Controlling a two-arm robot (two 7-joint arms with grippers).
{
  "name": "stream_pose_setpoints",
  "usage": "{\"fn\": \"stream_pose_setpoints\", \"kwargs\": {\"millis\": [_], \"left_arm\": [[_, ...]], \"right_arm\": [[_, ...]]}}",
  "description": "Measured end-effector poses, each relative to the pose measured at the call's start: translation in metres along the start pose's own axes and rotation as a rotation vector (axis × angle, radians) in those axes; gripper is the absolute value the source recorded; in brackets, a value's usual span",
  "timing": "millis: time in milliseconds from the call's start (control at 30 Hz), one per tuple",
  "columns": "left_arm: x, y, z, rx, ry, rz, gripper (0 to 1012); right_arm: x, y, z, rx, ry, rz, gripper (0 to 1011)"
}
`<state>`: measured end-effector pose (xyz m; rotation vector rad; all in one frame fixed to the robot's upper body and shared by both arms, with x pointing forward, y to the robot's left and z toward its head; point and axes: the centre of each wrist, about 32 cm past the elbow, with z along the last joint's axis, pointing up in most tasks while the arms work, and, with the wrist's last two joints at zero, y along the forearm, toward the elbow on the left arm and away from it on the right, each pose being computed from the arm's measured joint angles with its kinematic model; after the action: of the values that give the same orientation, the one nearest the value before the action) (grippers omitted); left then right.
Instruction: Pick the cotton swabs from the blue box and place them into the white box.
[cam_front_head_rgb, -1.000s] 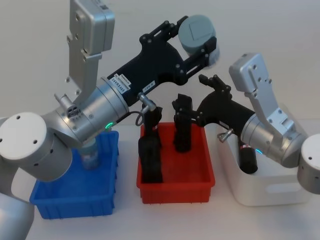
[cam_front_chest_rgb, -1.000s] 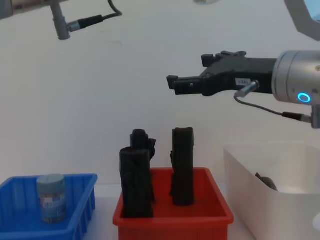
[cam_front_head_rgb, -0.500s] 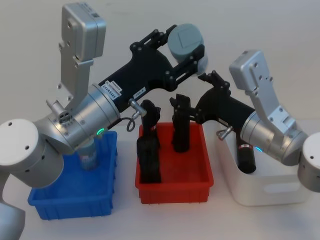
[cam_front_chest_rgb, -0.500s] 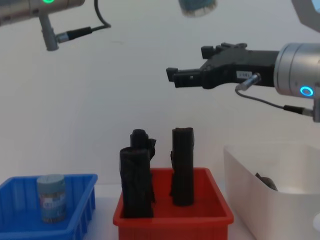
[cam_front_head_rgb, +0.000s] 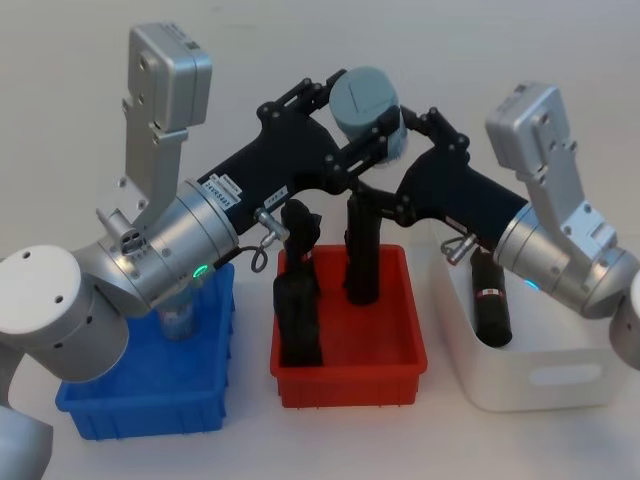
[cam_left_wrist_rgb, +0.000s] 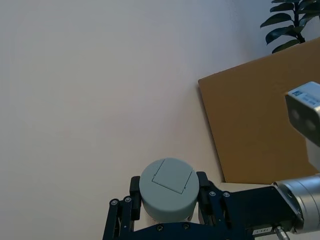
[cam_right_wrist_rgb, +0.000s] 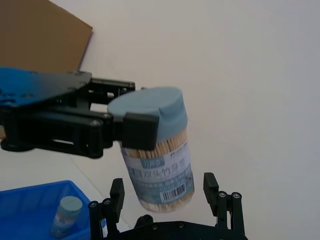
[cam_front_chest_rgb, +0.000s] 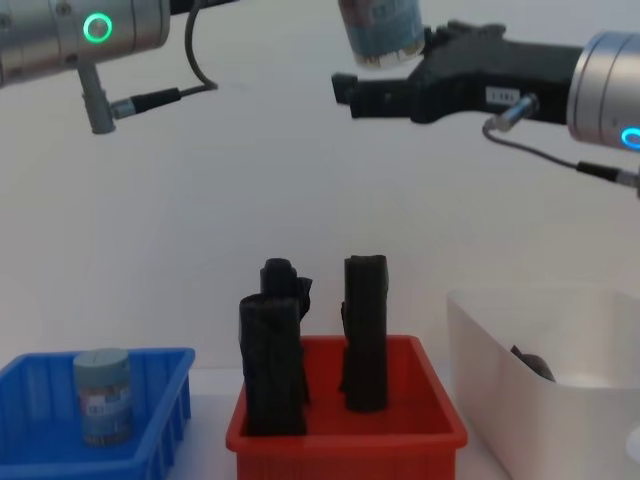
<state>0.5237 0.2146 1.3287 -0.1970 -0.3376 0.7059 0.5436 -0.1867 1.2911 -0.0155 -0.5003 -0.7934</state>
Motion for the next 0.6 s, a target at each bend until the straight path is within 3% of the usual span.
{"fn": "stream_pose_setpoints", "kwargs": {"millis": [267,600], "left_arm": [[0.0006,0.0003,-0.0032,0.014,0.01,0.003,669],[0.0009,0.0013,-0.0042,0.025,0.011,0.011,669]], "right_arm": [[0.004,-0.0033,0.0058,0.051,-0.055,0.004,1001],[0.0077,-0.0064,0.0076,0.058,-0.112,0.013,1002]]}}
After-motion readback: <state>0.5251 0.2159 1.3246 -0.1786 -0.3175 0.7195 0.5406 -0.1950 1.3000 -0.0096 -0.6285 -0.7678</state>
